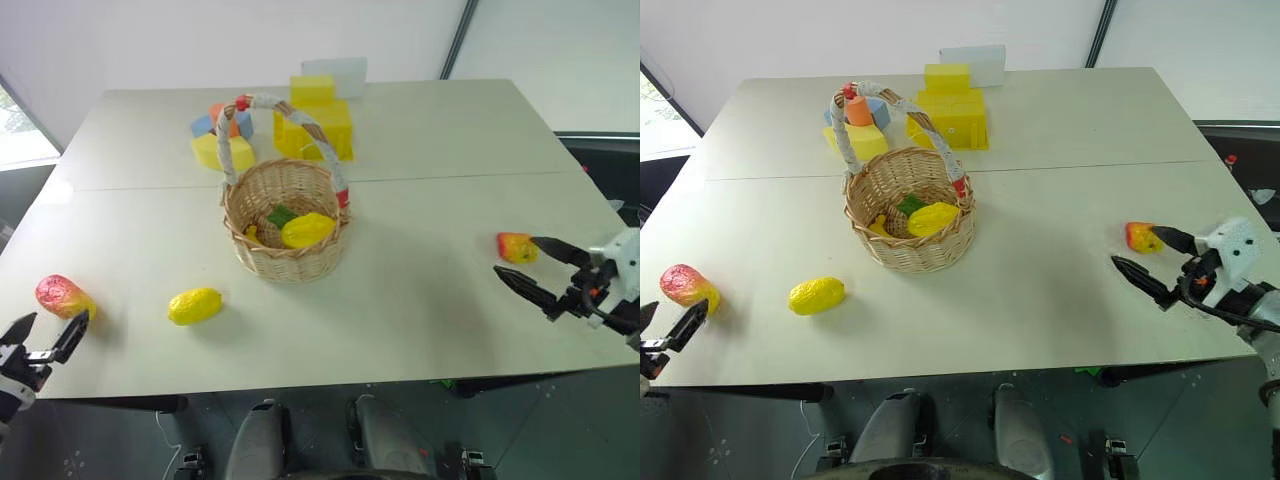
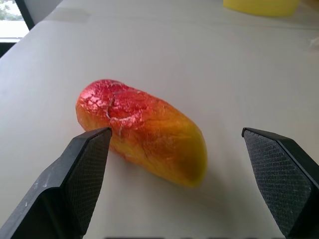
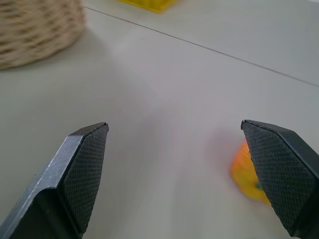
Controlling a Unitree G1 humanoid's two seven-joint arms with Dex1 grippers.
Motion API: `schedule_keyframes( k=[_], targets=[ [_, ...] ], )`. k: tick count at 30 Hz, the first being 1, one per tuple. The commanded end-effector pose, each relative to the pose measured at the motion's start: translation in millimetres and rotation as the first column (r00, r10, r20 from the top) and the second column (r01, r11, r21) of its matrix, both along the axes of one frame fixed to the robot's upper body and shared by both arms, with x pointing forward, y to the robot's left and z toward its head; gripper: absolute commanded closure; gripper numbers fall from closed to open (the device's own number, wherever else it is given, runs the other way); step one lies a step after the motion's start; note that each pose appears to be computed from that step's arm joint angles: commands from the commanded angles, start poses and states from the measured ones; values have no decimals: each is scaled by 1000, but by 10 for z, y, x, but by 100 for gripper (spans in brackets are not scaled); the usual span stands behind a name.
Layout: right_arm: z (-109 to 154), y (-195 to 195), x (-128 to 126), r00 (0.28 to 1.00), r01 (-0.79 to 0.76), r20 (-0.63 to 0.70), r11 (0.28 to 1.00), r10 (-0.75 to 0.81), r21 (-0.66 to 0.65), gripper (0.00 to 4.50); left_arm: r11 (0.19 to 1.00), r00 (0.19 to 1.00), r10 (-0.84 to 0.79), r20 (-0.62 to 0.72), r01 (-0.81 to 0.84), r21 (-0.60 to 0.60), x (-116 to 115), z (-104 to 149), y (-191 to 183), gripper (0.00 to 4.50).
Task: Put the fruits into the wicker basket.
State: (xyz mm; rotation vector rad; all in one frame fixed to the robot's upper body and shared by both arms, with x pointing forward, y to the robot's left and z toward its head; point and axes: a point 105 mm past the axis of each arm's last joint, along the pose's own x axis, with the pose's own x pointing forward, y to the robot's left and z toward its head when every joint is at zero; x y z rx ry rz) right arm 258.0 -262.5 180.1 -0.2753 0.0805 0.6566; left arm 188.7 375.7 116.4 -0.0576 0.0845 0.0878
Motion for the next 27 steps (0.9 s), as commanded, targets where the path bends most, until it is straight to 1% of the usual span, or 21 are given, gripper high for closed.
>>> schedule_keyframes(
  k=[1,3,5,9,12,14,18,21,24,27],
  targets=[
    [256,444,-51,982,-179,61,984,179,-1,5,999,999,24,47,-25,22,49,165,31,0],
    [346,815,-92,945,-318,88,948,316,3,5,995,996,80,34,-81,50,129,158,70,0],
    [416,1156,-134,889,-445,121,896,441,-1,5,986,988,151,21,-152,65,216,151,119,0],
    [445,1537,-103,811,-571,152,821,565,-3,5,969,972,235,14,-235,77,405,192,70,0],
    [432,1730,-78,767,-628,168,778,619,-4,5,959,961,277,6,-276,69,501,234,14,0],
    [373,1927,-88,714,-684,165,728,680,-44,5,941,944,328,-31,-324,97,559,265,-8,0],
    [331,2095,-113,652,-738,164,669,740,-86,5,903,904,417,-97,-401,154,578,294,11,0],
    [324,2159,-113,620,-760,169,640,766,-116,5,884,867,468,-174,-455,108,588,265,25,0],
    [314,2186,-108,604,-770,172,626,778,-124,5,861,832,499,-241,-507,32,598,274,44,0],
    [297,2186,-99,604,-770,172,625,778,-125,5,842,795,516,-320,-538,20,600,263,63,0]
  ],
)
